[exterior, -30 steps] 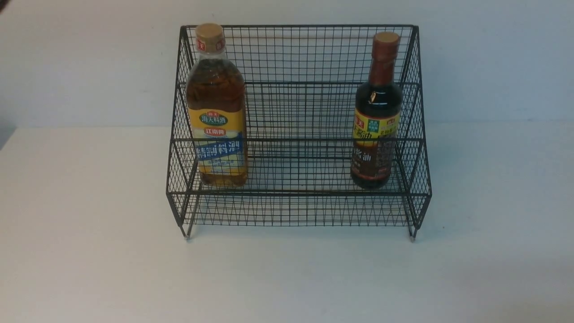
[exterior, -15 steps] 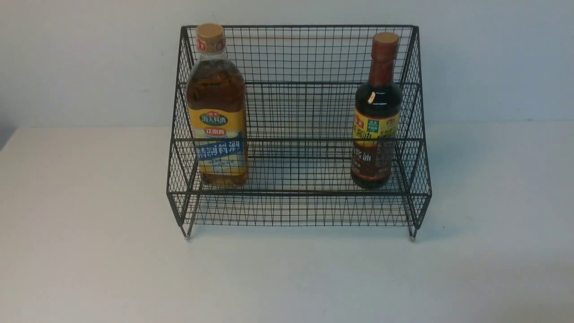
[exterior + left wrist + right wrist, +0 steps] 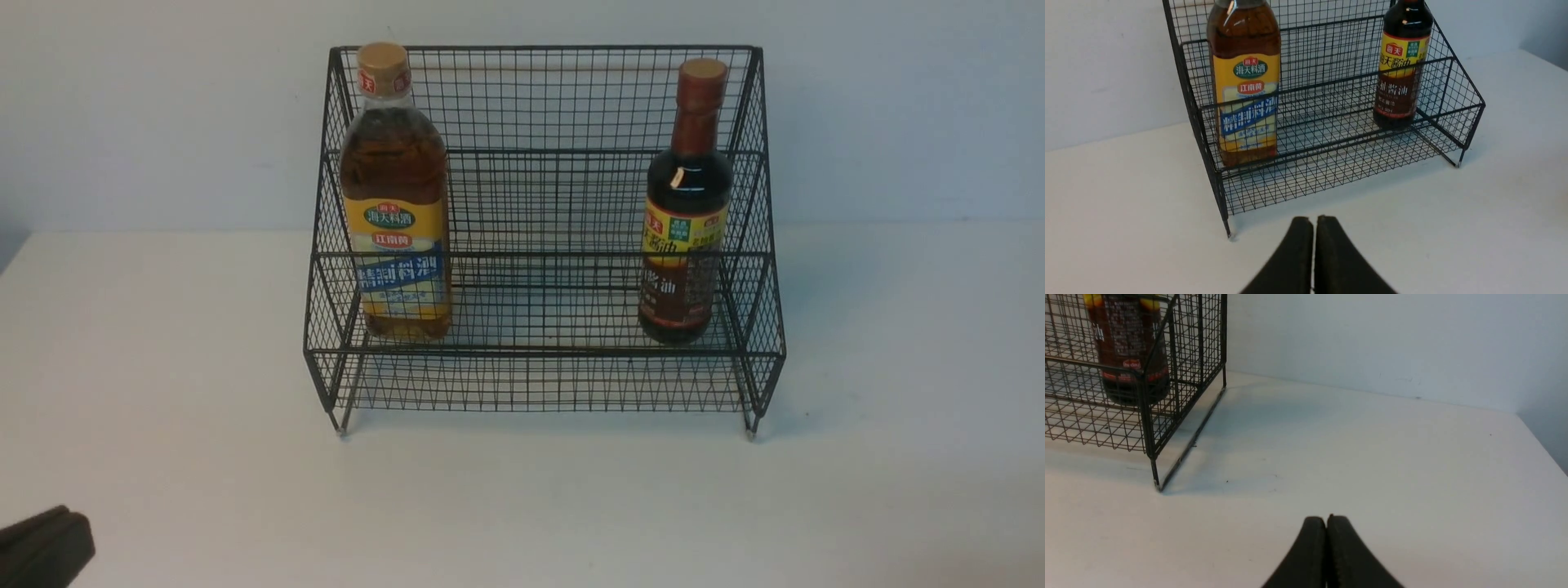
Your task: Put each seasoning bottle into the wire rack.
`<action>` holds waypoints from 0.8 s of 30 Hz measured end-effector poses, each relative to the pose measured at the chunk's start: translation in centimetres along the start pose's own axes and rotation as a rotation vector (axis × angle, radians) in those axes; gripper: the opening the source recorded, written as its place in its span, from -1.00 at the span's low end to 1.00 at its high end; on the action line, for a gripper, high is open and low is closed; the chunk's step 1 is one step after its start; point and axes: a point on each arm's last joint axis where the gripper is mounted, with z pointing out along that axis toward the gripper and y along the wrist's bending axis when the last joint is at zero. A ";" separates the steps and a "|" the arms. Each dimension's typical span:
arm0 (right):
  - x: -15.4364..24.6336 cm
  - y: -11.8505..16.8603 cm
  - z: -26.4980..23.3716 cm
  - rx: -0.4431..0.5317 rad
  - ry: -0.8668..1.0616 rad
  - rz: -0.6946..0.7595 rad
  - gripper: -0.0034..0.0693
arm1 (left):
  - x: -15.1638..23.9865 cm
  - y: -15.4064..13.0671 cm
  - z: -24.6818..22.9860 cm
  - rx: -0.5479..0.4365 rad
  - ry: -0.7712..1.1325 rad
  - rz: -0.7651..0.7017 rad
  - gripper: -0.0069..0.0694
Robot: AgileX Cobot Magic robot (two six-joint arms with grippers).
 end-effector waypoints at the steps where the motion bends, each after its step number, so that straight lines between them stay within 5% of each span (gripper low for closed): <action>1: 0.0 0.0 0.0 0.000 0.000 0.000 -0.95 | 0.9 0.0 0.1 0.001 0.008 -0.001 -0.83; 17: 0.0 0.0 0.0 0.000 0.000 0.000 -0.95 | 4.2 1.8 1.7 -0.130 -0.031 0.096 -0.83; 24: 0.0 0.0 0.0 0.000 0.000 0.000 -0.95 | 7.6 4.0 3.1 -0.307 0.054 0.126 -0.83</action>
